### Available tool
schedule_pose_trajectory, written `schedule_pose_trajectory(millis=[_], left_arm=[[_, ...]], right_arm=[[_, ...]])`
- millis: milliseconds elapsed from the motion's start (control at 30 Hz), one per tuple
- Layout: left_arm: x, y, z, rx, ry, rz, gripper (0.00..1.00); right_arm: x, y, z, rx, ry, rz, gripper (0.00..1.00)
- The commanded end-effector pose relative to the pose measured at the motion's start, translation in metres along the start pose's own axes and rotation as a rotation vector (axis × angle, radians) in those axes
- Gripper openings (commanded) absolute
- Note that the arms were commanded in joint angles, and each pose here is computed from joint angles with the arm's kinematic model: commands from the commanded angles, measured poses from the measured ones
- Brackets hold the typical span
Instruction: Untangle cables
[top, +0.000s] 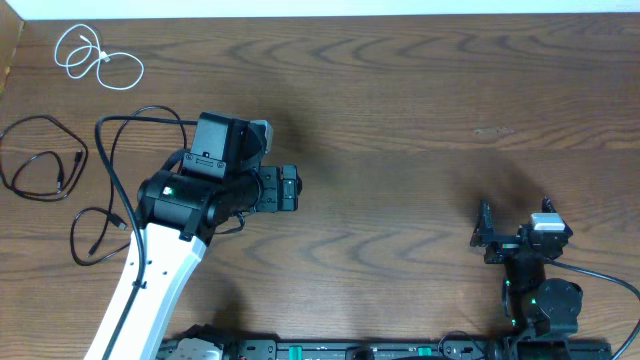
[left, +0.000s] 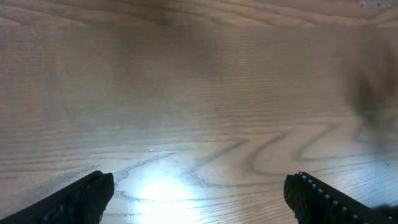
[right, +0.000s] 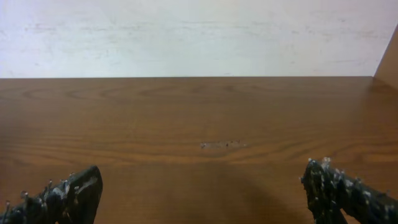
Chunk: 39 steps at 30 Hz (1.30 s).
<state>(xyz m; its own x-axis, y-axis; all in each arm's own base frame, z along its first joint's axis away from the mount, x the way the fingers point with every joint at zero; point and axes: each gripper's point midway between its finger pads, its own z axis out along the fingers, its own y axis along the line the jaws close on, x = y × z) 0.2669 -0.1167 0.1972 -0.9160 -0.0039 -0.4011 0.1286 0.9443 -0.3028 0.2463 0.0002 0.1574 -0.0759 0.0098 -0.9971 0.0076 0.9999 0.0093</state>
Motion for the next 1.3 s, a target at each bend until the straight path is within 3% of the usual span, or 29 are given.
schedule_pose_trajectory(millis=[0, 433, 800, 1267], left_arm=[[0.001, 0.001, 0.001, -0.006, 0.003, 0.014, 0.93], [0.001, 0.001, 0.001, -0.006, 0.003, 0.014, 0.93], [0.036, 0.011, 0.001, -0.047, 0.151, -0.018, 0.93], [0.076, 0.054, 0.010, -0.084, 0.113, -0.140, 0.93]], right_arm=[[0.001, -0.001, 0.000, 0.006, -0.001, -0.001, 0.99], [0.001, -0.001, 0.000, 0.006, -0.002, -0.001, 0.99], [0.001, -0.001, 0.000, 0.006, -0.002, -0.001, 0.99], [0.001, -0.001, 0.000, 0.006, -0.002, -0.001, 0.99]])
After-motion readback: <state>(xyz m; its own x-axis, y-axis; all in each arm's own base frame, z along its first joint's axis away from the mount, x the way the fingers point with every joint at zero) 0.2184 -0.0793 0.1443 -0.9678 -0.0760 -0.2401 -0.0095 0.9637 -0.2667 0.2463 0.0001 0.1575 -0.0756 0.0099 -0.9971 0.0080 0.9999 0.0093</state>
